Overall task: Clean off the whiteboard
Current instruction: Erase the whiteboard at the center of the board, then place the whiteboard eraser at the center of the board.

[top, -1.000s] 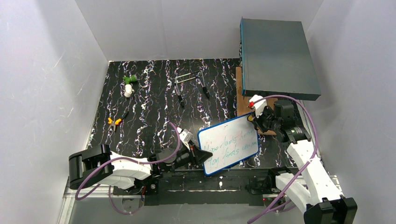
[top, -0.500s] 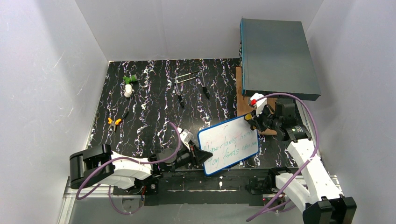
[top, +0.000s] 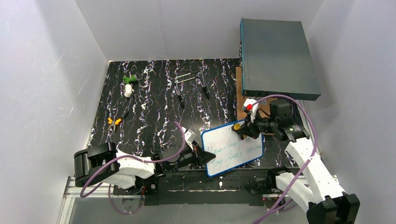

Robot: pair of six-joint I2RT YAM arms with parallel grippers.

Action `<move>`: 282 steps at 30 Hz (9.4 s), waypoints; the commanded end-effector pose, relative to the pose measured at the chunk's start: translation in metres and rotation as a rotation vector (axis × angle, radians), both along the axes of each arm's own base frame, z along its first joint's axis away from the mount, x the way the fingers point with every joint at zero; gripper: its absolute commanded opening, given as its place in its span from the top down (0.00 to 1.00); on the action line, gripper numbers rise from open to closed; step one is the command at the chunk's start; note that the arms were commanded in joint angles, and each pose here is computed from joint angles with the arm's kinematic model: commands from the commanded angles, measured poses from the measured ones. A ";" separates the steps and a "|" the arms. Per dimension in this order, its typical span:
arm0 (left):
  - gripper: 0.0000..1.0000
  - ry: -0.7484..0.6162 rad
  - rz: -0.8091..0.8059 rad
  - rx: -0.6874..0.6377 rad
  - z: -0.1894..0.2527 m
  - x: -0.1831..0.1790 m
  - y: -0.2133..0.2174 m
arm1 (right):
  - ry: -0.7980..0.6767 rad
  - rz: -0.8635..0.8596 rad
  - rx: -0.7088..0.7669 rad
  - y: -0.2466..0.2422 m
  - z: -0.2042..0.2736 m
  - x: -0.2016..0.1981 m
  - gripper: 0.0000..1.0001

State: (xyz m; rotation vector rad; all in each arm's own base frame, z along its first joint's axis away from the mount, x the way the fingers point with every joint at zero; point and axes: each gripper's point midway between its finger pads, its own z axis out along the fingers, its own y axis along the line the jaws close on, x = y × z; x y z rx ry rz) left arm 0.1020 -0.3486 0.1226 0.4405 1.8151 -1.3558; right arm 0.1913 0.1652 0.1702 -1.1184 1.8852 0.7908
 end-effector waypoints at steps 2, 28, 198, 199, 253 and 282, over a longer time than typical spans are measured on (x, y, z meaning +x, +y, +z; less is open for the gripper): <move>1.00 -0.055 -0.114 -0.077 0.030 -0.019 -0.014 | -0.159 -0.392 -0.128 -0.048 0.010 0.060 0.99; 1.00 -0.071 -0.098 -0.087 0.030 -0.019 -0.002 | -0.052 0.013 -0.330 -0.074 -0.080 -0.026 0.99; 1.00 -0.077 -0.168 -0.059 0.037 -0.029 0.002 | -0.113 -0.475 -0.457 -0.120 -0.039 0.033 0.99; 1.00 -0.080 -0.165 -0.059 0.037 -0.028 0.002 | -0.078 -0.427 -0.482 -0.119 -0.048 0.023 0.99; 1.00 -0.150 -0.072 0.021 0.029 -0.012 0.029 | -0.031 0.189 -0.095 -0.020 0.021 -0.078 0.99; 1.00 -0.391 0.300 0.065 0.076 0.065 0.118 | 0.057 0.120 -0.118 -0.029 -0.017 -0.063 0.99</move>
